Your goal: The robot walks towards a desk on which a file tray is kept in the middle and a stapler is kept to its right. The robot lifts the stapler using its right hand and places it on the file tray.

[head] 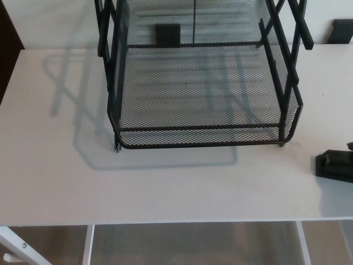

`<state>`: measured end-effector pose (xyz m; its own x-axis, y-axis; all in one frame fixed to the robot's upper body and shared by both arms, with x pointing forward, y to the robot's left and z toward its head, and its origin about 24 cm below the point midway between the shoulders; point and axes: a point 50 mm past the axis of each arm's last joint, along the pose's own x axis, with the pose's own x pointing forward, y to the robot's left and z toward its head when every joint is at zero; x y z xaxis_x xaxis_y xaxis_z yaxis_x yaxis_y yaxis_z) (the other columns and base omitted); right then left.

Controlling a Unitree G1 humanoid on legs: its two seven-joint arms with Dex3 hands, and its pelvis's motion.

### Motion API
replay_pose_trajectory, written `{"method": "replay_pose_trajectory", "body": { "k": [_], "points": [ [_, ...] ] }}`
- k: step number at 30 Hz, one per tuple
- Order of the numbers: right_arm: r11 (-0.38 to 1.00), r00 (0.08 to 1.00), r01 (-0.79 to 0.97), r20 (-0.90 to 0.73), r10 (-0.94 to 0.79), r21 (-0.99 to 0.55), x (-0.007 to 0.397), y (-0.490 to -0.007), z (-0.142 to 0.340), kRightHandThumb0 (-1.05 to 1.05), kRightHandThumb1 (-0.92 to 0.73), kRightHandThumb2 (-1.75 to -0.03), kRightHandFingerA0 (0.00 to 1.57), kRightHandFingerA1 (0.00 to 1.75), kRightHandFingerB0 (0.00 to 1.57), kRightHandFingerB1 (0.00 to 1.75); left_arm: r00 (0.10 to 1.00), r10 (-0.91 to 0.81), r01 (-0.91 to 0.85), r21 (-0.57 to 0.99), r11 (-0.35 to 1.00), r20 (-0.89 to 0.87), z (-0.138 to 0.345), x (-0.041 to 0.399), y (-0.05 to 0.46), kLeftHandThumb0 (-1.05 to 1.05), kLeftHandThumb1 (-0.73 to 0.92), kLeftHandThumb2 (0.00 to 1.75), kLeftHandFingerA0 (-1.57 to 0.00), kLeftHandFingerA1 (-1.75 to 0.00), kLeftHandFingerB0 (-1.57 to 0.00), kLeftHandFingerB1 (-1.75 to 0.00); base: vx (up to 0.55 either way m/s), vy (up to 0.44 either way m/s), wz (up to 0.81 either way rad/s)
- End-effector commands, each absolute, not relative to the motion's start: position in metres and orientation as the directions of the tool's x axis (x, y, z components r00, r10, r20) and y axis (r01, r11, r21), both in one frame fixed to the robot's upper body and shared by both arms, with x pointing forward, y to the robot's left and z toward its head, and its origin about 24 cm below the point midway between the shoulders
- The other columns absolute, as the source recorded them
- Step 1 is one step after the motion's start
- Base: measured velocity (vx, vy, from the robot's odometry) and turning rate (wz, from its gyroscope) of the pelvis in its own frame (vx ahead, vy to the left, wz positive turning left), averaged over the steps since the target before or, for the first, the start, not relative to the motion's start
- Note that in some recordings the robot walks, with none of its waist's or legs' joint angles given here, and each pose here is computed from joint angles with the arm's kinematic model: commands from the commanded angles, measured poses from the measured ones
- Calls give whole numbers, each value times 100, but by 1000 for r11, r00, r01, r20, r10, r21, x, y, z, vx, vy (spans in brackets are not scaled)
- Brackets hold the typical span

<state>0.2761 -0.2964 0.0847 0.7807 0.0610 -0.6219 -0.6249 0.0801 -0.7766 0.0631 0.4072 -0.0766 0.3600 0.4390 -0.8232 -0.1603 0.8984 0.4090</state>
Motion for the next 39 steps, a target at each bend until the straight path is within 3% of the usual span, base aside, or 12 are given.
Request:
{"method": "replay_pose_trajectory", "body": {
  "k": [1, 4, 7, 11, 12, 18, 21, 25, 27, 28, 29, 39],
  "points": [
    [-28, 812, -575, -574, 107, -818, 266, -294, 63, -25, -43, -91, 31, 59, 13, 49, 390, 436, -144, 414, 899, -811, -73, 67, 410, -105, 72, 128, -19, -81, -13, -65, 0, 0, 0],
    [-84, 850, -501, -508, 141, -862, 263, -291, 56, -28, -65, -59, 72, 57, 34, 33, 379, 446, -153, 421, 894, -811, -74, 65, 409, -105, 71, 127, -23, -81, -11, -64, 0, 0, 0],
    [-112, 912, -353, -368, 181, -929, 260, -287, 50, -13, -69, -63, 88, 156, 59, 43, 368, 454, -159, 427, 890, -811, -75, 65, 409, -105, 71, 126, -32, -84, -8, -63, 0, 0, 0],
    [-127, 932, -287, -307, 190, -949, 258, -285, 47, -11, -72, -63, 91, 162, 78, 50, 362, 457, -127, 442, 888, -813, -75, 65, 409, -105, 72, 126, -37, -86, -7, -66, 0, 0, 0],
    [-147, 933, -277, -302, 195, -950, 255, -285, 46, -9, -66, -67, 103, 118, 97, 63, 355, 449, -125, 434, 892, -820, -77, 63, 408, -105, 71, 125, -38, -86, -9, -66, 0, 0, 0],
    [-152, 944, -232, -260, 202, -961, 245, -288, 36, -15, -70, -61, 99, 144, 98, 75, 355, 440, -130, 422, 897, -825, -76, 60, 408, -105, 70, 127, -31, -84, -6, -66, 0, 0, 0],
    [-146, 947, -223, -249, 202, -964, 243, -290, 35, -15, -68, -60, 95, 104, 99, 75, 358, 435, -125, 420, 899, -826, -76, 61, 408, -105, 70, 126, -34, -86, -8, -68, 0, 0, 0],
    [-150, 956, -200, -226, 185, -968, 240, -297, 35, -15, -76, -63, 89, 171, 74, 133, 348, 447, -109, 438, 892, -824, -76, 60, 409, -105, 70, 127, -41, -89, -8, -69, 0, 0, 0],
    [-125, 962, -183, -204, 182, -975, 239, -297, 38, -9, -73, -62, 91, 171, 73, 131, 345, 448, -107, 440, 892, -824, -76, 60, 409, -105, 70, 126, -42, -89, -8, -69, 0, 0, 0],
    [-104, 963, -187, -203, 178, -977, 238, -298, 39, -13, -56, -90, 116, 136, 93, 116, 344, 449, -99, 444, 891, -825, -76, 60, 409, -105, 71, 126, -43, -88, -8, -68, 0, 0, 0],
    [-88, 963, -189, -202, 176, -978, 238, -299, 39, -6, -74, -68, 80, 174, 74, 143, 343, 449, -98, 444, 891, -825, -76, 60, 409, -105, 70, 126, -41, -88, -7, -68, 0, 0, 0],
    [15, 984, -147, -145, 100, -989, 235, -317, 60, -8, -70, -79, 77, 173, 71, 147, 342, 435, -120, 421, 899, -833, -75, 59, 410, -105, 69, 127, -37, -88, -9, -68, 0, 0, 0]
  ]
}}
